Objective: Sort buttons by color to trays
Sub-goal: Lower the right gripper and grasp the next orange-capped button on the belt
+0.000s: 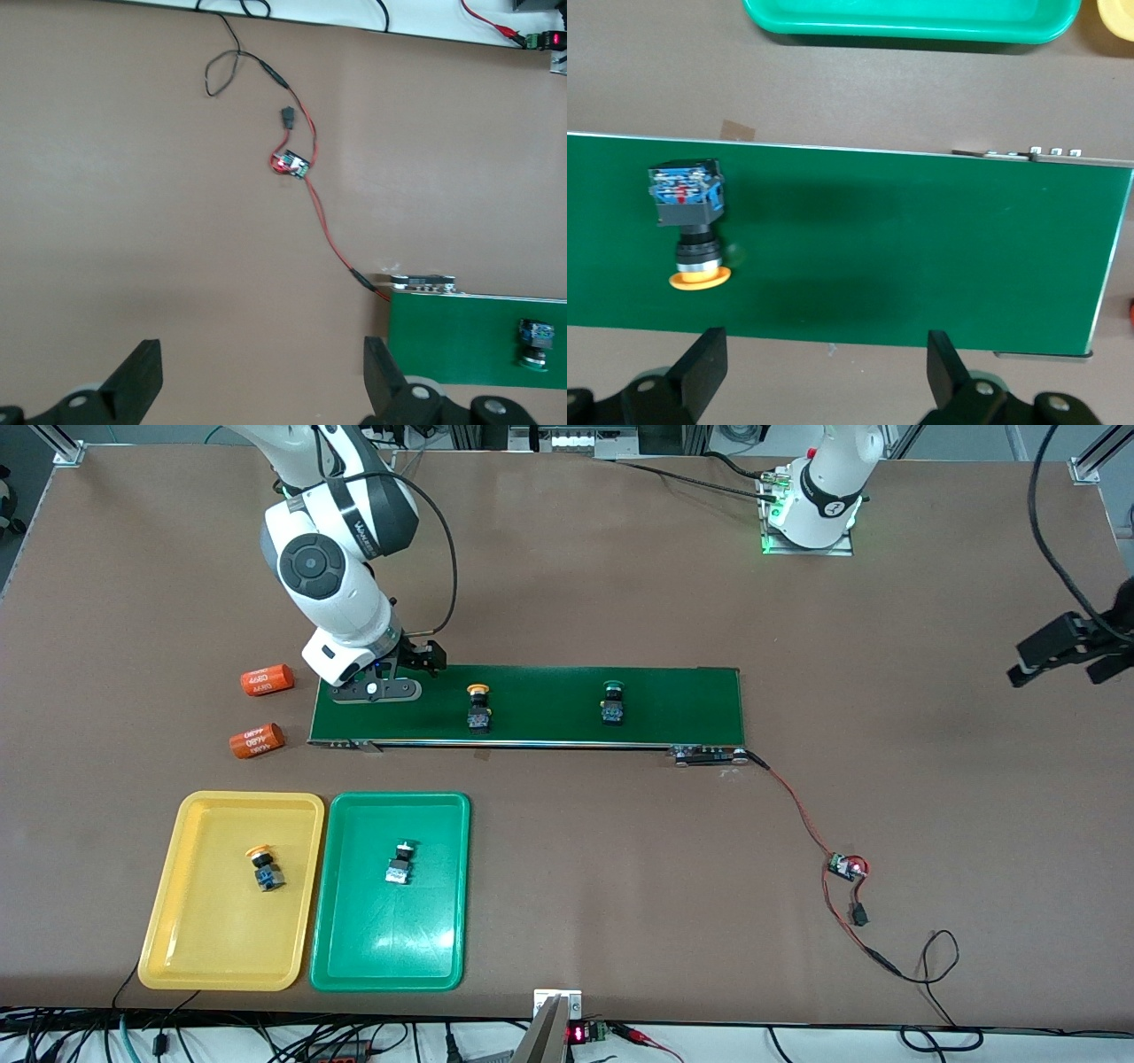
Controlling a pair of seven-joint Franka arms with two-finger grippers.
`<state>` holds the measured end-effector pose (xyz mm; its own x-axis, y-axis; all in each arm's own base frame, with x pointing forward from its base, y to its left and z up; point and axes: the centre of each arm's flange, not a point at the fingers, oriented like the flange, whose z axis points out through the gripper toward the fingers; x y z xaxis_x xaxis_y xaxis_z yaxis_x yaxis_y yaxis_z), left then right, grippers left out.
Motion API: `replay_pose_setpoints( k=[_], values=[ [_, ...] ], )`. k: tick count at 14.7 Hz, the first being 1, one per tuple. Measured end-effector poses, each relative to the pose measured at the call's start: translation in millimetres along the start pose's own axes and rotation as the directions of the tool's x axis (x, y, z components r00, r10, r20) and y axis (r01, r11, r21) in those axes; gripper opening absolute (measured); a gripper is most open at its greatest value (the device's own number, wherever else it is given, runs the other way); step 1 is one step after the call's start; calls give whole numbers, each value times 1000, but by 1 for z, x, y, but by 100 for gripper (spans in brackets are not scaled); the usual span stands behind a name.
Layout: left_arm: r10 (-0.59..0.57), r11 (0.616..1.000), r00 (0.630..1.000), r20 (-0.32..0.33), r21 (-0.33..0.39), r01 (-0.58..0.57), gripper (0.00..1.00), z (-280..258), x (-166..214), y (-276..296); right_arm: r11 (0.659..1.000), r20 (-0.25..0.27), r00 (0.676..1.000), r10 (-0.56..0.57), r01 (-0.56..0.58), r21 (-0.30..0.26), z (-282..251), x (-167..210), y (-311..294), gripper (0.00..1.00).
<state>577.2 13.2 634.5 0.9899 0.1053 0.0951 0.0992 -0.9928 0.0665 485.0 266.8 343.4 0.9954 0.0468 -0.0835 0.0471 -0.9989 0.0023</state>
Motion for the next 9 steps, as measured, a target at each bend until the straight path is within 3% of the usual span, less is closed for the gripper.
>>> replay_pose_setpoints(
  k=[9],
  values=[
    [19,999,999,29,47,-21,100,-3,-11,-5,999,-53,999,-4,5,34,23,8,-13,100]
  ],
)
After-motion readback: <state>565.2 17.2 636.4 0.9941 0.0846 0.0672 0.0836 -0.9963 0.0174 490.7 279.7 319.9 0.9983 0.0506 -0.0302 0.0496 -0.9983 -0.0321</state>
